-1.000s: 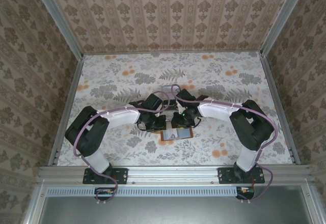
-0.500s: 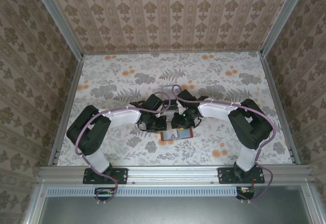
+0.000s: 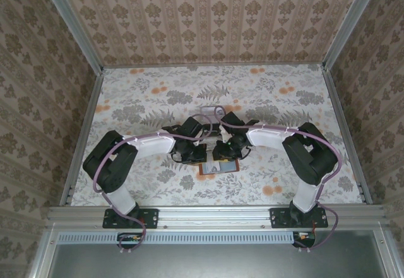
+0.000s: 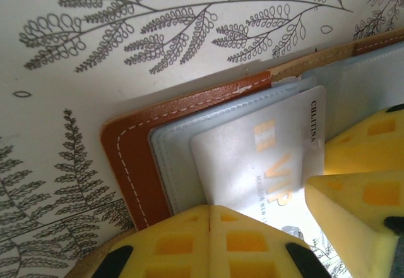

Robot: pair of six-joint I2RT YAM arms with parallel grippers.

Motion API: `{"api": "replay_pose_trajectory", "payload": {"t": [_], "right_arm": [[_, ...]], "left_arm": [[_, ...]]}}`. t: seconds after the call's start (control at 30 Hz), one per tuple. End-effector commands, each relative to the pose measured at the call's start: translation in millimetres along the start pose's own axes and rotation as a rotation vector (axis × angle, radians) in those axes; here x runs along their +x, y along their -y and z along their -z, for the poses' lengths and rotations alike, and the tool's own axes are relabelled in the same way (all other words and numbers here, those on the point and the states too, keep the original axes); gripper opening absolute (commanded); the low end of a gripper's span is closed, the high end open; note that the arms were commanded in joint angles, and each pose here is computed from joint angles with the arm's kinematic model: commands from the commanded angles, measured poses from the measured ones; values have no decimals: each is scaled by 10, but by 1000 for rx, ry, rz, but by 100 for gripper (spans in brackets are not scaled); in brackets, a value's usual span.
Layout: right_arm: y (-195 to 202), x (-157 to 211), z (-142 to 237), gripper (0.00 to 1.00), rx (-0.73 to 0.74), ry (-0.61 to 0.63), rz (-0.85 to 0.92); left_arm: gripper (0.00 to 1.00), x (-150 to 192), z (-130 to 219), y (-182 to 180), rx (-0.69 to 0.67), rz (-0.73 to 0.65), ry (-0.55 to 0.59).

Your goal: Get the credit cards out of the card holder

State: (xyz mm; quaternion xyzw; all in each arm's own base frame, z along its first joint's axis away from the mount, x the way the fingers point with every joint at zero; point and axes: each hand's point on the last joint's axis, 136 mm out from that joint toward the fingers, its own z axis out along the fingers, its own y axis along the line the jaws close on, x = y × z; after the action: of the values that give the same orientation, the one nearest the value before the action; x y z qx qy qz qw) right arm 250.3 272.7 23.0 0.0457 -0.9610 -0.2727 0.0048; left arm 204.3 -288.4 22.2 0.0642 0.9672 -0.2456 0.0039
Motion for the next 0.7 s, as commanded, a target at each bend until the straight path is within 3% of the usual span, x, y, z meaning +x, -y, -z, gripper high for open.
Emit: {"api": "replay_pose_trajectory", "payload": {"t": [0.0,0.4,0.57,0.67], "right_arm": [[-75,38,-16,25,-84,-21,-26],[-188,3,160,12,-183,25,-34],[-113,-13,168,6,-164,33,-42],[33,-25,218,4,-81,48,-35]], "left_arm": [[0,252,-124,-362,-149,22,-94],[0,271,-141,-368,-163,20,-100],[0,269,-127,-367,-164,21,-94],[0,268,-113,-361,-163,20,-92]]}}
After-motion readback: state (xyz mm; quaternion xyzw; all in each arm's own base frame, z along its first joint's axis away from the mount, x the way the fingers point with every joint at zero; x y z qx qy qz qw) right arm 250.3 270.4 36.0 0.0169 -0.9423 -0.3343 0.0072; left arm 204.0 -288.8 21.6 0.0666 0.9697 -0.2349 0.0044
